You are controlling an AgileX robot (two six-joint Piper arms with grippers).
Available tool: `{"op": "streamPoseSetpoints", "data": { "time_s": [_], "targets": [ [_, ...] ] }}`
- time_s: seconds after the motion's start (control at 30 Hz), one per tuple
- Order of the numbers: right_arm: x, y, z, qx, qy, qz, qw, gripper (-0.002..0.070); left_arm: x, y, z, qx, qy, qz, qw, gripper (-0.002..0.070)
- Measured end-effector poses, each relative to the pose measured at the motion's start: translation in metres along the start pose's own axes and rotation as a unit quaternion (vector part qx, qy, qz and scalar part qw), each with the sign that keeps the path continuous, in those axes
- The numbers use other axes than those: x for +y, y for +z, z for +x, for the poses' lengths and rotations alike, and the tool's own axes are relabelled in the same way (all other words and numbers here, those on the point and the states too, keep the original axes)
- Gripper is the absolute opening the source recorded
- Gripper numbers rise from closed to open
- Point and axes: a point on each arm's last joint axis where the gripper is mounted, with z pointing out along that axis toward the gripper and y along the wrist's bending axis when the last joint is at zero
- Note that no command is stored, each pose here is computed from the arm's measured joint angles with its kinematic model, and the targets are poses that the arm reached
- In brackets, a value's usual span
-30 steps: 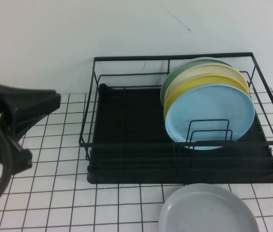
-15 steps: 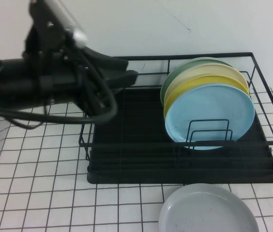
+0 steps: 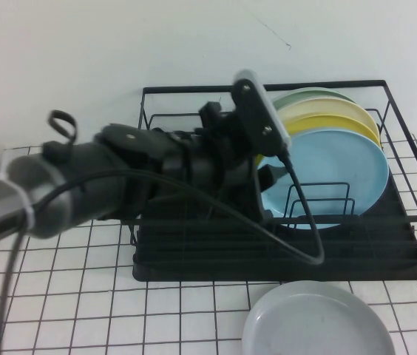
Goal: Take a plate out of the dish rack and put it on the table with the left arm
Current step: Grasp the plate from the shelf
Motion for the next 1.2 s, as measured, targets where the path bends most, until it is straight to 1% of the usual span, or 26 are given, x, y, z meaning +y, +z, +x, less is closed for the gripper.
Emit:
{"op": "streamPoseSetpoints", "data": {
  "time_s": [0.17,0.33,0.47,0.6,0.87,1.2],
  "targets": [
    [0.0,0.0,0.0,0.0,0.0,0.0,1.0,-0.0001,-0.002,0.024,0.005,0.011,0.02,0.003,1.0,0.0302],
    [0.0,0.0,0.0,0.0,0.0,0.0,1.0,-0.0002,0.002,0.036,0.003,0.004,0.005,-0.002,1.0,0.0301],
    [0.0,0.0,0.0,0.0,0.0,0.0,1.0,-0.0001,0.005,0.039,-0.002,-0.011,-0.031,-0.004,0.999,0.03],
    [0.0,0.0,0.0,0.0,0.0,0.0,1.0,-0.0001,0.004,0.039,-0.006,-0.03,-0.064,0.004,0.998,0.03],
    [0.0,0.0,0.0,0.0,0.0,0.0,1.0,-0.0002,0.006,0.034,-0.014,-0.047,-0.065,0.006,0.997,0.03],
    [0.0,0.0,0.0,0.0,0.0,0.0,1.0,-0.0002,0.005,0.034,-0.016,-0.052,-0.066,0.012,0.996,0.03]
  ]
}}
